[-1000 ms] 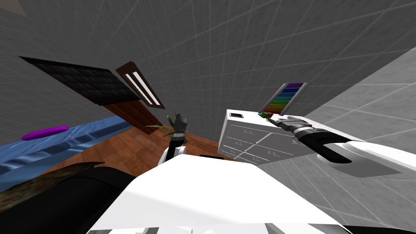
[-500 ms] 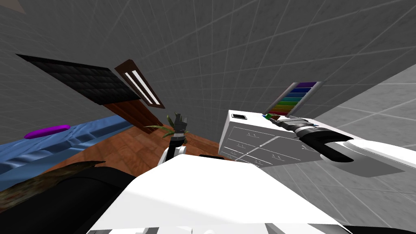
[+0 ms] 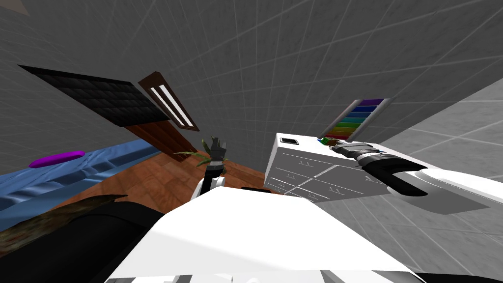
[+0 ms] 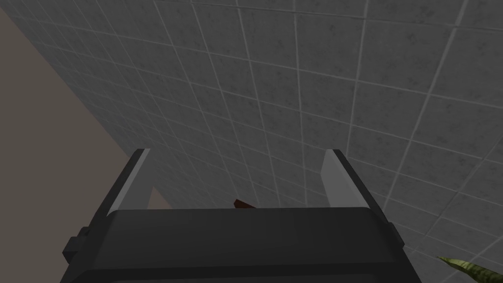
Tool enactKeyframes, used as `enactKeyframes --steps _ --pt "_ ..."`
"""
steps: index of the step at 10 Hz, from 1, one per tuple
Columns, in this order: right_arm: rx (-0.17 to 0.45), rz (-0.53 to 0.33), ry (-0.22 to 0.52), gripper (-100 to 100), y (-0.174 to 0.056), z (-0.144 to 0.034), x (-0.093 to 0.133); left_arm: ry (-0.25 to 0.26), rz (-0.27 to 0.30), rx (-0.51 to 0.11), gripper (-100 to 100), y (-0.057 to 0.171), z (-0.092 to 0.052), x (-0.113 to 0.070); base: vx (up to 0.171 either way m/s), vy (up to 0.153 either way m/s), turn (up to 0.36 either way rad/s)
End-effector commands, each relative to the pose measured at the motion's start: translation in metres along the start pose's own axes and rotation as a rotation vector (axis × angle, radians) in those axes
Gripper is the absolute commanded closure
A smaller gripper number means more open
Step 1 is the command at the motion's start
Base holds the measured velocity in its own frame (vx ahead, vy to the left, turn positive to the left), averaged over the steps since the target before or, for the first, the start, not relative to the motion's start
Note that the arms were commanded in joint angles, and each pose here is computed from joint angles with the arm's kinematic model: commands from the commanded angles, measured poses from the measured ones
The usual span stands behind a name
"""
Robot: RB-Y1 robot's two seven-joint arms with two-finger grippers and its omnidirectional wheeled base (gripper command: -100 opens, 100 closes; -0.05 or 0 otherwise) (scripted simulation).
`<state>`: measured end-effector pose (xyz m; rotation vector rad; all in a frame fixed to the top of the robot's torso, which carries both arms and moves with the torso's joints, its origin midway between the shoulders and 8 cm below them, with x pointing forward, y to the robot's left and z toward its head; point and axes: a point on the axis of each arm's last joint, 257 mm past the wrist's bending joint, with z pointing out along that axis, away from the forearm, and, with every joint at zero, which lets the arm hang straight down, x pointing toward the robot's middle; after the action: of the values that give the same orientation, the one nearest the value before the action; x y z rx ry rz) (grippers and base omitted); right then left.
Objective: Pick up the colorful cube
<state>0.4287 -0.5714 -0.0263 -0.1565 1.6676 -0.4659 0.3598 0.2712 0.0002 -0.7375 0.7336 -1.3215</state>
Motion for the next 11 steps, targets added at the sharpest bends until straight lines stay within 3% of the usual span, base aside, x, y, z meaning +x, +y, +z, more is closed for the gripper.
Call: enactKeyframes --steps 1,2,11 --pt "0.0 0.0 0.0 0 0.0 0.0 0.0 0.0 0.0 0.0 0 0.0 0.0 0.0 0.0 0.0 0.0" --pt "-0.033 -0.027 -0.019 -100 0.003 0.008 -0.015 0.0 0.0 0.0 0 0.0 0.0 0.0 -0.035 -0.016 0.121" --pt "-0.226 -0.187 -0.079 -100 0.034 0.039 -0.085 0.0 0.0 0.0 0 0.0 0.0 0.0 -0.051 -0.032 0.127"
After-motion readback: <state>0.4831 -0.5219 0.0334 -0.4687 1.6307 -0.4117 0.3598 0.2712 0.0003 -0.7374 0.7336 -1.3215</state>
